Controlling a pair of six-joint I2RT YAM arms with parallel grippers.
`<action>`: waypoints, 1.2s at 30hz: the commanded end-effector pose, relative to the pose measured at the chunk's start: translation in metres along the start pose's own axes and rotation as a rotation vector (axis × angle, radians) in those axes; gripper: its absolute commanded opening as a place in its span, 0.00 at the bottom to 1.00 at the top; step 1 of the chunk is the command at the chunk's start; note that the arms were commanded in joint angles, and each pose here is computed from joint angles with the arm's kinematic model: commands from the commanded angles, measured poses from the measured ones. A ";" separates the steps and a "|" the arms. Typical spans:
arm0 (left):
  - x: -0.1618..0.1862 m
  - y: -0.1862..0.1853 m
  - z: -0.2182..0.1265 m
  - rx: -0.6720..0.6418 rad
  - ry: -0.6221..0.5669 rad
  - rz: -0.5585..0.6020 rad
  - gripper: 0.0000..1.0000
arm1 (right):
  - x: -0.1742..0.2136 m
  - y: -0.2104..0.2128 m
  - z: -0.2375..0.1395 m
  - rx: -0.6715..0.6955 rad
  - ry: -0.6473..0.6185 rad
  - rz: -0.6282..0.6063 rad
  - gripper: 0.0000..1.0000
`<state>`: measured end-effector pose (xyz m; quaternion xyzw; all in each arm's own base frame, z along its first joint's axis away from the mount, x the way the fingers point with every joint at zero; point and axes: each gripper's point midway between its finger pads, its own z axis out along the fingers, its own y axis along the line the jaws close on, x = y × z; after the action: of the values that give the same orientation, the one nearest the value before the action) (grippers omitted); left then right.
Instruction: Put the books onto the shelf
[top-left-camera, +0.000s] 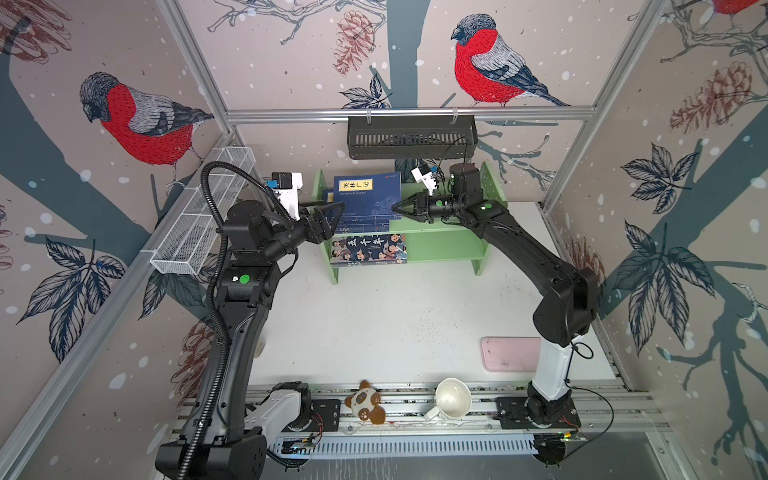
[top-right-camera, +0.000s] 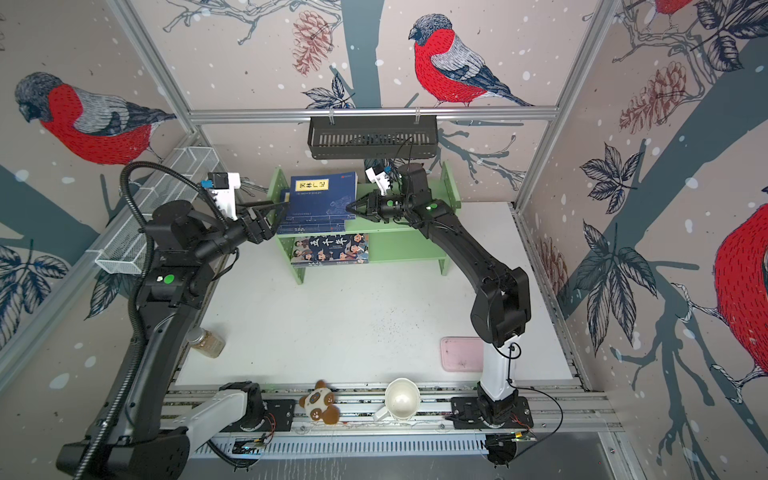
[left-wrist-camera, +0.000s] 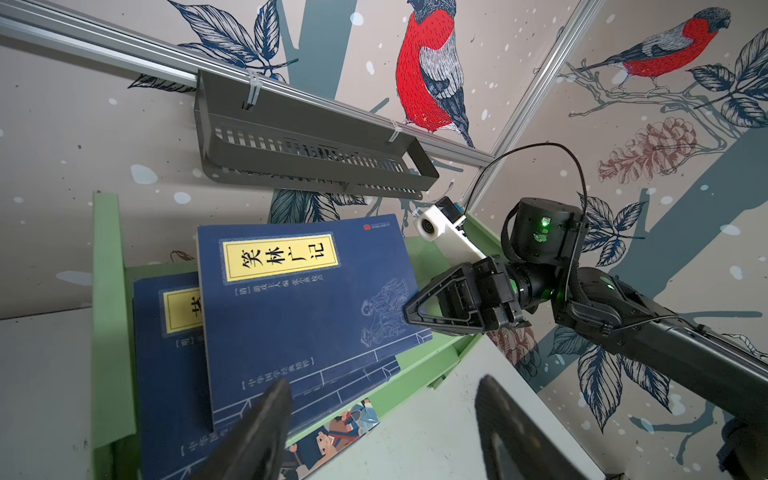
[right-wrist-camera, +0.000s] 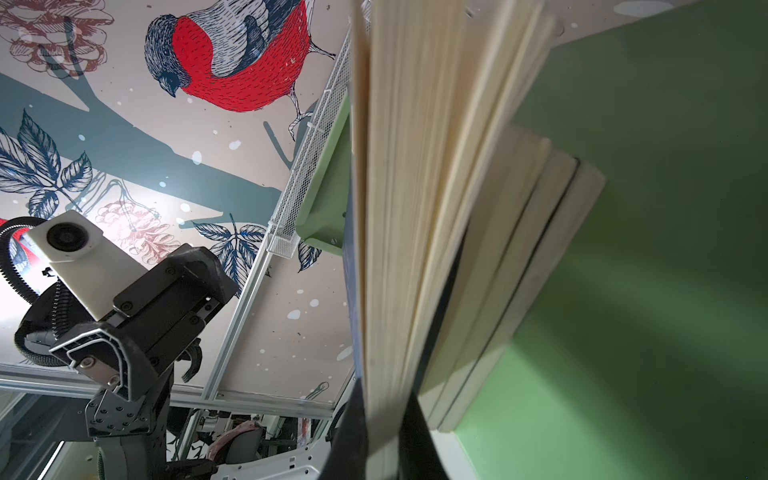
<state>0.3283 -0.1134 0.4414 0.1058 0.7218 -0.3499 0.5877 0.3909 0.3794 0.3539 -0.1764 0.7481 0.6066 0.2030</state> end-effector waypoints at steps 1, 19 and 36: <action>-0.010 -0.005 0.003 0.035 -0.035 0.022 0.70 | -0.006 0.005 0.004 -0.010 -0.009 -0.023 0.01; -0.006 0.001 0.015 0.065 -0.031 -0.006 0.70 | 0.002 0.011 0.015 -0.004 0.017 0.004 0.01; 0.002 0.004 0.027 0.066 -0.026 0.001 0.70 | 0.010 0.003 0.019 0.032 0.023 0.015 0.21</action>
<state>0.3484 -0.1267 0.4263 0.1087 0.7191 -0.3785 0.5726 0.3817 0.3998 0.3425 -0.1693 0.7614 0.6007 0.1754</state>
